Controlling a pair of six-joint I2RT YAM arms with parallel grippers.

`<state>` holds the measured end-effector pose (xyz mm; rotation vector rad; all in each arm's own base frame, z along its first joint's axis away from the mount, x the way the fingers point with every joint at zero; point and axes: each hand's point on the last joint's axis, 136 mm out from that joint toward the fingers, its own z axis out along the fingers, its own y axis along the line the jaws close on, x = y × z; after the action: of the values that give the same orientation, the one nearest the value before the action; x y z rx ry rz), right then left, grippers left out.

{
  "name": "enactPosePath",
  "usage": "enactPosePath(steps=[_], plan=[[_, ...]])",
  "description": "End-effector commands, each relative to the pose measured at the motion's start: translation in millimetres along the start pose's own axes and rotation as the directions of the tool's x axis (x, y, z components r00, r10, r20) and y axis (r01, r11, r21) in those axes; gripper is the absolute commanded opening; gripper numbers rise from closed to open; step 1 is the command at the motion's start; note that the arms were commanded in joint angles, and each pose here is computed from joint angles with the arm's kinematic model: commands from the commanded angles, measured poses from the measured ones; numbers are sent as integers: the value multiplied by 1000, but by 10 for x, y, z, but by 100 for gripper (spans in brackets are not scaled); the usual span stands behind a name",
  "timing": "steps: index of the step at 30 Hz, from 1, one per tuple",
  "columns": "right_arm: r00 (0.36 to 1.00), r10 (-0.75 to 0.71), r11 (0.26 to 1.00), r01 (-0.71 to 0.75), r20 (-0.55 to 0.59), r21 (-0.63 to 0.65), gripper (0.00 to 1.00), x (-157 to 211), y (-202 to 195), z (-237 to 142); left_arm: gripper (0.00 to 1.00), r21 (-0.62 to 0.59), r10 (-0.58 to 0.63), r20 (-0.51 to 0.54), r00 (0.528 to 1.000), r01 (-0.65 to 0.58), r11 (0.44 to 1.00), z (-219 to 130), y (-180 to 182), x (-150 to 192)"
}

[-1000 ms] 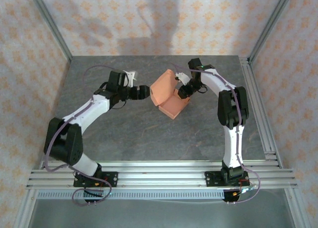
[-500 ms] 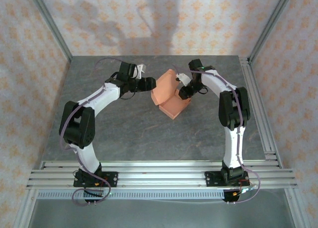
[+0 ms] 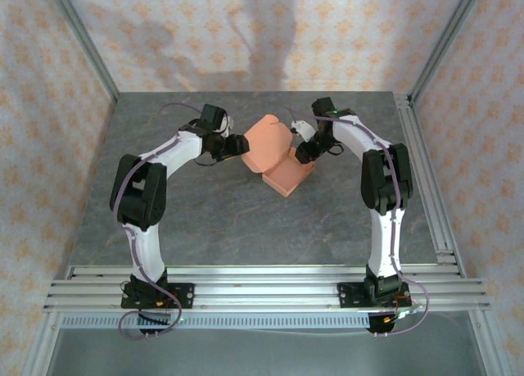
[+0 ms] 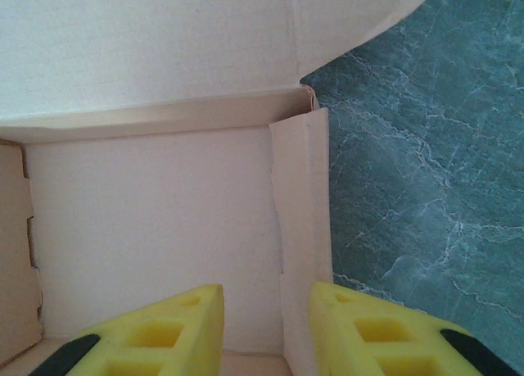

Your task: Fold the paper box

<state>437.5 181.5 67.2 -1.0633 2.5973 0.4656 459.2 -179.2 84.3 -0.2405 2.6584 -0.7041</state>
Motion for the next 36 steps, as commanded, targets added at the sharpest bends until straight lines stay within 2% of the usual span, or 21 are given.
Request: enactPosePath(steps=[1,6,10,13,21,27,36], plan=[[995,31,1000,-30,-91,9,34,279,-27,72,59,-69,-44,-60,997,40,997,68,173,120],[997,30,1000,-30,-69,3,34,230,-1,10,59,-33,-7,-46,999,5,999,-5,52,79],[1000,24,999,-23,13,-36,34,54,98,-102,60,-8,67,-32,997,-67,998,-120,-123,50],[998,22,997,-17,67,-70,34,-66,183,-203,62,-2,131,-61,990,-131,991,-164,-258,100],[989,42,999,-39,138,-29,43,-182,98,-364,66,14,159,-48,986,-158,987,-282,-380,96],[991,100,994,-103,84,39,48,-102,-136,-254,68,19,162,-38,986,-162,987,-300,-387,99],[993,118,993,-118,-9,-18,39,3,-143,-25,68,44,175,-40,984,-173,984,-288,-420,114]])
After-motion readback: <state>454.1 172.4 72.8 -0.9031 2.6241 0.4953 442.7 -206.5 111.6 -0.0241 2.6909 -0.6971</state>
